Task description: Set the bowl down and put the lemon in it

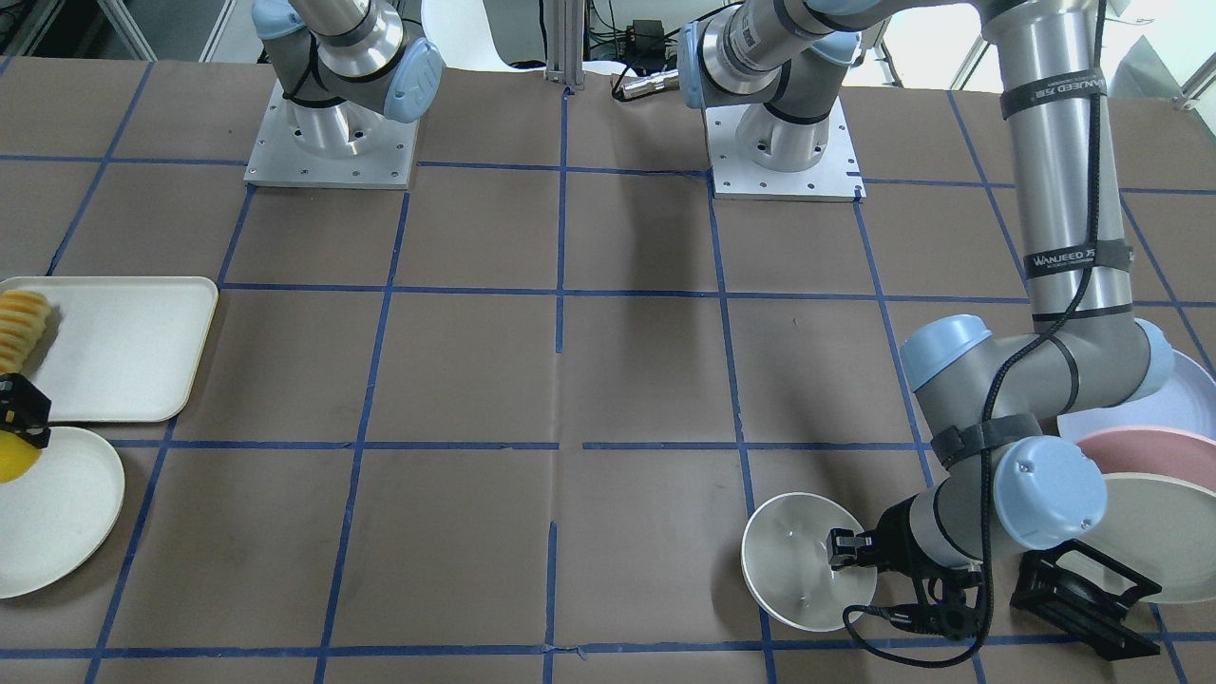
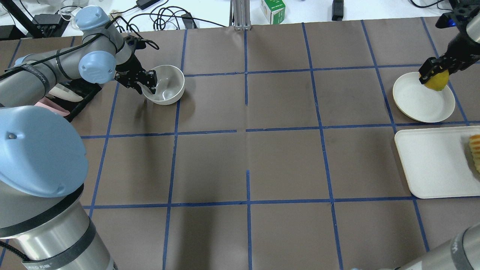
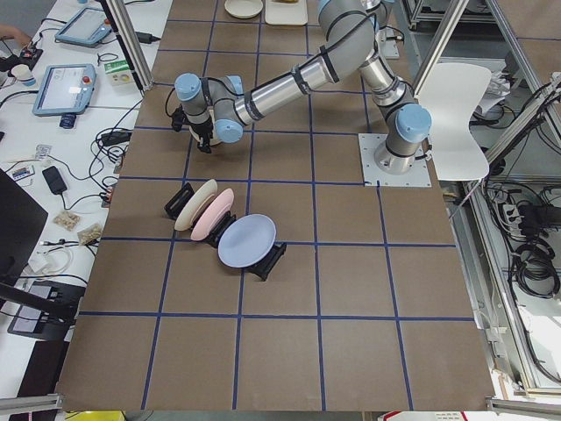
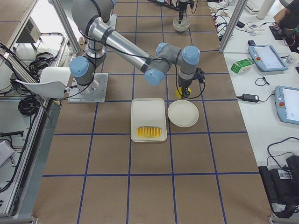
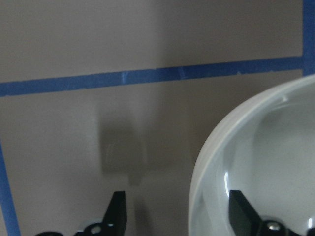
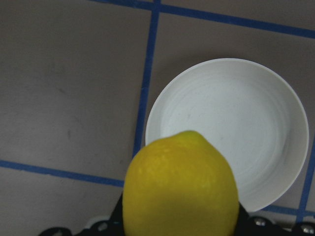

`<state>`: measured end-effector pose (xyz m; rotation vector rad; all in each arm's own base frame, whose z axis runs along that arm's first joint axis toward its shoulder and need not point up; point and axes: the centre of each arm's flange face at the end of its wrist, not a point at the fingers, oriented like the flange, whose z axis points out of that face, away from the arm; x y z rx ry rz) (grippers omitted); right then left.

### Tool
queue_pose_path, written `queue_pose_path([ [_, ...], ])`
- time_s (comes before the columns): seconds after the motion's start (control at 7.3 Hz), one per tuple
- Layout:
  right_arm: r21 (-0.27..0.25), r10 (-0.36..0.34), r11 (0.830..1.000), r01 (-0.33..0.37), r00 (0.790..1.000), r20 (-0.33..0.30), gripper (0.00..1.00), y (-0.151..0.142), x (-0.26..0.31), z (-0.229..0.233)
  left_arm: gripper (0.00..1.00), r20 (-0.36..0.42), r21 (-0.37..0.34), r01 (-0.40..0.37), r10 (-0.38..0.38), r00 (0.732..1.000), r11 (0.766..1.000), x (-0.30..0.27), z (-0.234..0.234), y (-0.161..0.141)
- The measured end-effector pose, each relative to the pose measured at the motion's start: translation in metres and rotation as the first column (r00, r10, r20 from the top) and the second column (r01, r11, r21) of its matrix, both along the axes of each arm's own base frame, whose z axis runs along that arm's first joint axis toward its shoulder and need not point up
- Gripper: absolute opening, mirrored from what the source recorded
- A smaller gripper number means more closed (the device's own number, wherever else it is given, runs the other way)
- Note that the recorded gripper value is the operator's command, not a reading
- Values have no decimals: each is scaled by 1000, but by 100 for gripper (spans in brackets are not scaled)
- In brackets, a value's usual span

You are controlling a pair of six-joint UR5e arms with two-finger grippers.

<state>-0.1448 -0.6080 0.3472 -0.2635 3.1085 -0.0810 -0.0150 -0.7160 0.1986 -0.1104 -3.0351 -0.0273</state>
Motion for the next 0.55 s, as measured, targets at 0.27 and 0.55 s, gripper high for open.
queue_pose_path([
  [0.27,10,-55,998,55,998,10,0,16,76,47,0,-24,-12,-40,40,999,999,-2,12,0],
  [0.55,16,-127,992,126,992,17,1,32,156,75,0,-49,5,-90,90,995,996,-15,26,4],
])
